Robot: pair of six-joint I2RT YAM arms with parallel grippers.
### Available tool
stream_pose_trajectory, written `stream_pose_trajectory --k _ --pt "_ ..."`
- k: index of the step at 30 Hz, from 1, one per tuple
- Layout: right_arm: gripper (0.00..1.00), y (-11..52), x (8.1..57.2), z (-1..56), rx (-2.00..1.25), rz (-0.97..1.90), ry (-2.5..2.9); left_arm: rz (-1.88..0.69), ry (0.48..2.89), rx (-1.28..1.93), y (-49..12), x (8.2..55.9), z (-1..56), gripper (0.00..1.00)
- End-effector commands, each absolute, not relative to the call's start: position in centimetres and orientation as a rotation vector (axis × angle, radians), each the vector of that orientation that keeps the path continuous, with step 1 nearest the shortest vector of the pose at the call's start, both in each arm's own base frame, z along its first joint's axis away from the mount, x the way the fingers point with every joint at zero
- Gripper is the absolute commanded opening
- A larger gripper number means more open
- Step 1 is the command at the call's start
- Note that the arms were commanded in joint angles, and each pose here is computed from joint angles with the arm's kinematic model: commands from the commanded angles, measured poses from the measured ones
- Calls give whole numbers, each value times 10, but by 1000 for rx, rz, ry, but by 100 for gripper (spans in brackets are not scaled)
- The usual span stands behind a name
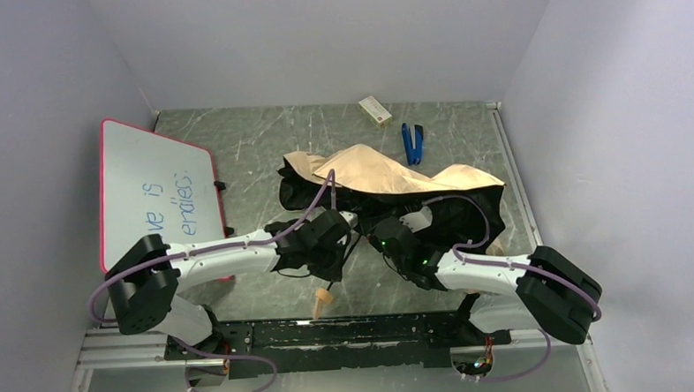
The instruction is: Put away the umbrella
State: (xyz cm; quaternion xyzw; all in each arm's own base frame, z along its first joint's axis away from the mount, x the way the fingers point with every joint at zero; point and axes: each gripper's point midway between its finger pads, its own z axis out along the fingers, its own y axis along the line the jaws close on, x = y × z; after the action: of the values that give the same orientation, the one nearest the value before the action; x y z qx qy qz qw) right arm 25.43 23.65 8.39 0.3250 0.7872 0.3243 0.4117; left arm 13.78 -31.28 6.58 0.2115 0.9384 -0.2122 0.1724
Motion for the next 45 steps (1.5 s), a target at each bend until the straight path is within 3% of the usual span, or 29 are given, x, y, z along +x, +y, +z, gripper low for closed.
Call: stream_pose_trajectory --k 1,8,19,20,24,27,37,39,45 --pt "0 289 209 85 686 1045 2169 -719 2255 305 -350 226 145 5" --pt "0 290 209 88 678 1051 2168 -781 2179 312 -358 233 166 5" --pt "0 287 212 92 702 1040 2148 -728 2229 330 -353 234 148 5" --pt "0 288 212 91 702 1040 2150 -732 2237 338 -354 232 147 7" --pt "0 285 217 92 722 1026 2127 -744 2289 382 -351 220 144 39" --pt "0 283 223 96 722 998 2099 -751 2325 393 -342 209 140 50" --pt "0 275 238 104 724 961 2047 -826 2459 387 -313 156 127 64" --pt "0 276 238 103 722 959 2049 -840 2481 398 -312 145 125 75" --pt "0 276 238 101 723 960 2051 -798 2570 447 -306 116 110 77"
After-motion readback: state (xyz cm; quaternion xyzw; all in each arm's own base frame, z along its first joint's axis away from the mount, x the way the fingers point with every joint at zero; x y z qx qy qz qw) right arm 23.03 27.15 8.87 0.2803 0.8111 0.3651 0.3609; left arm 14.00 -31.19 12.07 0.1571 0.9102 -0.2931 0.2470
